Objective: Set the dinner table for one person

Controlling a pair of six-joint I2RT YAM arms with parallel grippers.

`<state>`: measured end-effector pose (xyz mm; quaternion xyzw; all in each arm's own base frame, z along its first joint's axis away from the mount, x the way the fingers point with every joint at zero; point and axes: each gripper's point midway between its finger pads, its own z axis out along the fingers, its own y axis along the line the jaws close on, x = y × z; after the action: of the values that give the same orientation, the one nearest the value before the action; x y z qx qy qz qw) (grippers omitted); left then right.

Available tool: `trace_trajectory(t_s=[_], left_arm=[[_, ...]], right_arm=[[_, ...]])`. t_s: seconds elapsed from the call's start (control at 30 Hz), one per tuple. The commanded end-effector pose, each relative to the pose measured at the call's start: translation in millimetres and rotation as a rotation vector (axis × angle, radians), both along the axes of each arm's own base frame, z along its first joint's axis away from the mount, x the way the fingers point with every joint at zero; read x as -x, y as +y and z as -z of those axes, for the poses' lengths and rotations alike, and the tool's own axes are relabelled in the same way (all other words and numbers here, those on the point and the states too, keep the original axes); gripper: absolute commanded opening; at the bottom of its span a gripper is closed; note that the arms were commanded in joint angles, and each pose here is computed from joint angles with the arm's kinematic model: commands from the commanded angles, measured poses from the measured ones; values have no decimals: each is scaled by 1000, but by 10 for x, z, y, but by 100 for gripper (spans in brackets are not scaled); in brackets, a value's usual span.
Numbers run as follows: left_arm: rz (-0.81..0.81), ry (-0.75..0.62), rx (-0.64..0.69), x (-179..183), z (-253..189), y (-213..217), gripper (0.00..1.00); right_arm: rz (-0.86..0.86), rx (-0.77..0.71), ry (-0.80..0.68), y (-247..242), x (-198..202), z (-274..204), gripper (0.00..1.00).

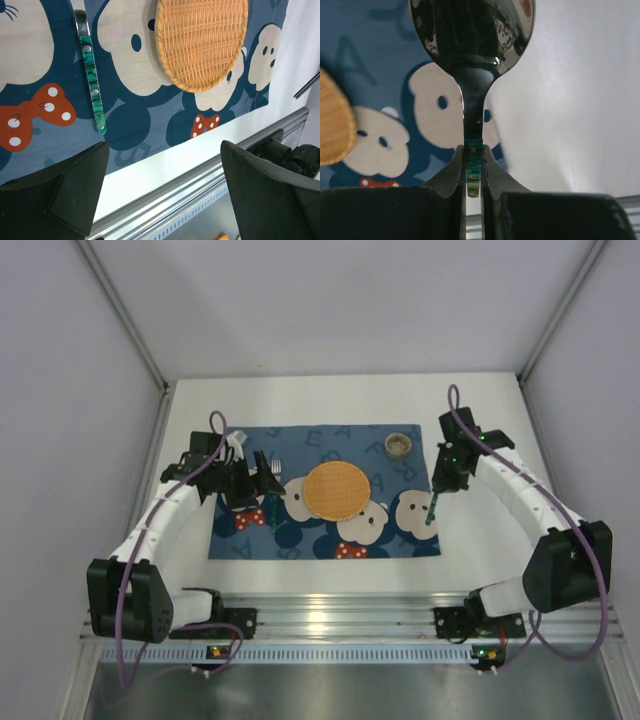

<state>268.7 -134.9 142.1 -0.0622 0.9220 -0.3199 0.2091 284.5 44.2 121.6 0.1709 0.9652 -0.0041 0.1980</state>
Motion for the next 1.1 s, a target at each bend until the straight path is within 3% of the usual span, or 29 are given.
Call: trace_trajectory(t_s=[0.0, 0.33, 0.7, 0.93, 1.0, 1.03, 1.07], left_arm=[[-24, -59, -6, -32, -224, 26, 98], [-91, -73, -5, 211, -342, 93, 98], [-108, -88, -68, 477, -536, 226, 98], [-128, -93, -83, 543, -549, 269, 98], [-129, -92, -78, 545, -538, 263, 98], [-132, -92, -72, 545, -543, 256, 98], [-132, -92, -70, 535, -547, 252, 98]], right_arm=[[-92, -106, -30, 620, 48, -129, 0], [-260, -136, 34, 1457, -73, 228, 0], [-358, -44, 94, 1599, -437, 494, 0], [-384, 12, 152, 1556, -412, 696, 0], [-384, 28, 157, 1530, -414, 719, 6], [-388, 30, 158, 1532, -407, 719, 21], [-387, 43, 154, 1509, -418, 710, 26]])
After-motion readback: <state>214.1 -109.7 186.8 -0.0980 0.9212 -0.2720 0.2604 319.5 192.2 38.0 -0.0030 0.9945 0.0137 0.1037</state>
